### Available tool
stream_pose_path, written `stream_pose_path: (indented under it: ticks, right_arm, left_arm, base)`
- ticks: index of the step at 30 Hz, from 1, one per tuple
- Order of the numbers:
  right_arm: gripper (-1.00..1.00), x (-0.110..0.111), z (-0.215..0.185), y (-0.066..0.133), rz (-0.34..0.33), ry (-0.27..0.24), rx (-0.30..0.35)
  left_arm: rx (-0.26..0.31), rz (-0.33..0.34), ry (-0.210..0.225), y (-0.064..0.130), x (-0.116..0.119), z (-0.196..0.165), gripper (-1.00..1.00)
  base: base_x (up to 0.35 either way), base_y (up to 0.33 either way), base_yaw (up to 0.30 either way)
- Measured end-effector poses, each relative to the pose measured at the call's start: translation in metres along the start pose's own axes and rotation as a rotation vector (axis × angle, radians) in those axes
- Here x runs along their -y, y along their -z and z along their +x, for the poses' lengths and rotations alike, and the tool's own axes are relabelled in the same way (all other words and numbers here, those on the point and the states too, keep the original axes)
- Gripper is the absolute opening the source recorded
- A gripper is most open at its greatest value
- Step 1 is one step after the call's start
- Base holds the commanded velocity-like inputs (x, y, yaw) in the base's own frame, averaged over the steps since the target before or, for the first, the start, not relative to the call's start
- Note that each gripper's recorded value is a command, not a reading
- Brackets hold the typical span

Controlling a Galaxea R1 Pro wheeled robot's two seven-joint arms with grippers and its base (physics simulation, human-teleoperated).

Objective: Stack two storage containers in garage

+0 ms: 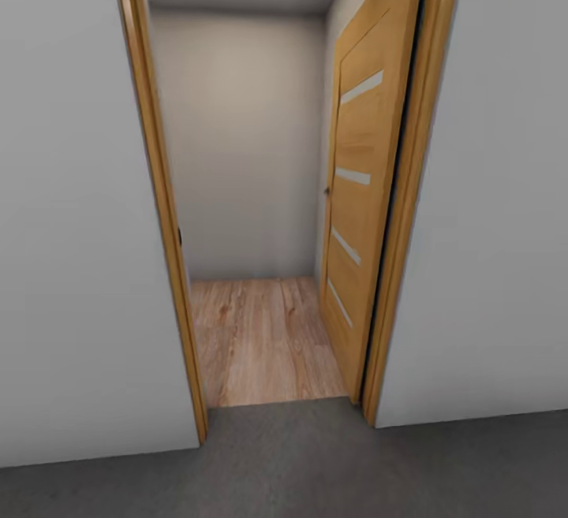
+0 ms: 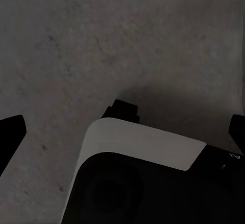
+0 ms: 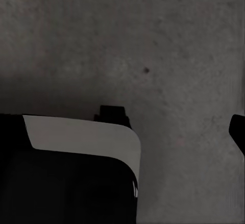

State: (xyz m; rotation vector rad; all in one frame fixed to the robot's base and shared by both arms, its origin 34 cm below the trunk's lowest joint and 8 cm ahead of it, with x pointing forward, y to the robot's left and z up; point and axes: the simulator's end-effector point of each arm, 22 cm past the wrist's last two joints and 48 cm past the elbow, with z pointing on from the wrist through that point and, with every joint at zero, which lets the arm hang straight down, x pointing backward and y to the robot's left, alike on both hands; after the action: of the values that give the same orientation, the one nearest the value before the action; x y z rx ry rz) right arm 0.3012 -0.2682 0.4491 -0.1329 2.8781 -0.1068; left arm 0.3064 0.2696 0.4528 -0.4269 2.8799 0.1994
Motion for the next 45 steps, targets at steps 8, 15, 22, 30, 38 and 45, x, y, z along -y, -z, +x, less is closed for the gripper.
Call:
stream_pose_path:
  ticks: [8, 15, 22, 30, 38, 45]
  right_arm:
    - [1.0, 0.0009, 0.0, 0.0, 0.002, 0.0, 0.0]
    - [1.0, 0.002, -0.0006, -0.0001, 0.003, 0.0, 0.003]
    - [1.0, 0.003, -0.0009, -0.0002, 0.001, 0.01, 0.004]
    - [1.0, 0.0022, -0.0014, -0.0002, 0.0, 0.071, 0.006]
    - [1.0, -0.0036, -0.0021, 0.0001, -0.009, 0.085, 0.008]
    - [1.0, 0.0006, -0.0039, -0.0001, -0.002, 0.079, 0.017]
  left_arm:
    - [-0.001, 0.0, 0.0, 0.0, 0.0, 0.0003, 1.0]
    - [-0.001, 0.0, -0.002, 0.0, 0.0002, 0.0003, 1.0]
    - [-0.001, 0.0, -0.002, 0.0, 0.0002, 0.0003, 1.0]
    - [-0.003, 0.0, -0.001, 0.0, 0.0002, 0.0008, 1.0]
    - [-0.008, -0.002, -0.001, -0.0002, -0.0015, 0.0012, 1.0]
    - [-0.009, -0.004, 0.001, -0.0005, -0.0031, 0.001, 1.0]
  base:
    - [0.321, -0.081, 0.261]
    - [0.321, -0.085, 0.114]
    - [0.313, -0.138, 0.01]
    - [0.307, -0.168, 0.0]
    - [0.316, -0.067, 0.0]
    - [0.325, -0.002, 0.123]
